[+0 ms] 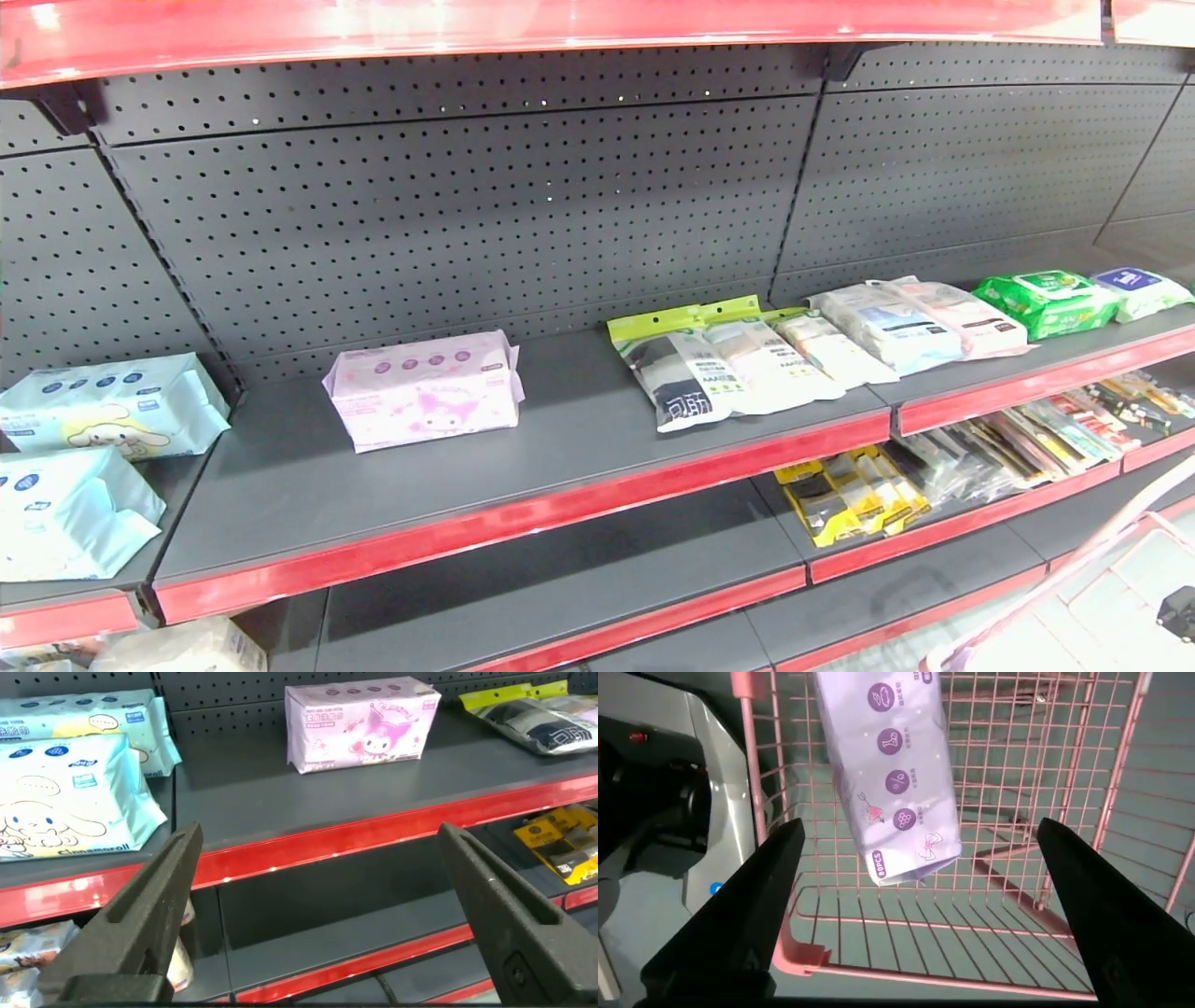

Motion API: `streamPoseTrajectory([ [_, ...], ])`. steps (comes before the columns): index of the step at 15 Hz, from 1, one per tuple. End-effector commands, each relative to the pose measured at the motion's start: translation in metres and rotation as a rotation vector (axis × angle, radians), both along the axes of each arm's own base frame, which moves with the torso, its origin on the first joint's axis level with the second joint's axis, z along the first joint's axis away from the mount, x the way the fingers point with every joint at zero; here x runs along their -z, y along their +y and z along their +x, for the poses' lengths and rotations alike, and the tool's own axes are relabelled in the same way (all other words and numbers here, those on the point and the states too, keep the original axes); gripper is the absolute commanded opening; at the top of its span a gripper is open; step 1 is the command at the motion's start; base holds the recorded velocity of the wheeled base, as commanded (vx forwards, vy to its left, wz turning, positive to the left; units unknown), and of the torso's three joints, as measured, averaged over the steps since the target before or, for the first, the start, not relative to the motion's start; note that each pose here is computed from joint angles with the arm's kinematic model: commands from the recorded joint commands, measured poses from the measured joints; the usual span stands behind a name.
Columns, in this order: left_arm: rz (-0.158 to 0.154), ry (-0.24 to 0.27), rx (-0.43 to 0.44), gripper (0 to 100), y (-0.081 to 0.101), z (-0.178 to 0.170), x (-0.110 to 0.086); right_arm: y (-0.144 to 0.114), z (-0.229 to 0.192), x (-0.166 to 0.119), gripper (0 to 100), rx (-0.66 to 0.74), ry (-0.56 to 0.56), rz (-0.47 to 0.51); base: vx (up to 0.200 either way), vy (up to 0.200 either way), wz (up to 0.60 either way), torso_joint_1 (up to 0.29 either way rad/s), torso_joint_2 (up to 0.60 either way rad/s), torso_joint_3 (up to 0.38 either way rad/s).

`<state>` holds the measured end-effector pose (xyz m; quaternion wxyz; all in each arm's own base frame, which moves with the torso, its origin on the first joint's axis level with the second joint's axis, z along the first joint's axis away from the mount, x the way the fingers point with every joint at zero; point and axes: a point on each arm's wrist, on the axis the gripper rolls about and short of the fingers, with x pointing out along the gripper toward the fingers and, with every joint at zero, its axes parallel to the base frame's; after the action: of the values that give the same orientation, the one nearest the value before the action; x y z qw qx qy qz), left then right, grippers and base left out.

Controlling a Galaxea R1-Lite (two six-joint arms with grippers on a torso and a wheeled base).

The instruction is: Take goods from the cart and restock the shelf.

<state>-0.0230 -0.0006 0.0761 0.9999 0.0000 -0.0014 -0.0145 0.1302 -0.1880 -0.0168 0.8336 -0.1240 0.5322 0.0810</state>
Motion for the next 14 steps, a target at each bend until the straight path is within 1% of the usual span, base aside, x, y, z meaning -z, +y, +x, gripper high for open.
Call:
streamPoseTrajectory([
  [1,0.000,0.000,0.000,100,0.0000,0.0000,-0.0002,0.0010,-0.0006,0.0005,100,0.000,0.002,0.004,0.000,0.000,0.00,-0.085,0.18,0.085],
  [8,0.000,0.000,0.000,100,0.0000,0.0000,-0.0002,0.0028,-0.0017,0.0008,100,-0.031,0.006,-0.005,0.000,0.000,0.00,-0.093,0.20,0.107],
  [14,0.000,0.001,0.000,100,0.0000,0.0001,0.0002,0.0034,-0.0021,-0.0010,100,-0.038,0.002,-0.013,0.000,0.000,0.00,-0.145,0.31,0.164],
])
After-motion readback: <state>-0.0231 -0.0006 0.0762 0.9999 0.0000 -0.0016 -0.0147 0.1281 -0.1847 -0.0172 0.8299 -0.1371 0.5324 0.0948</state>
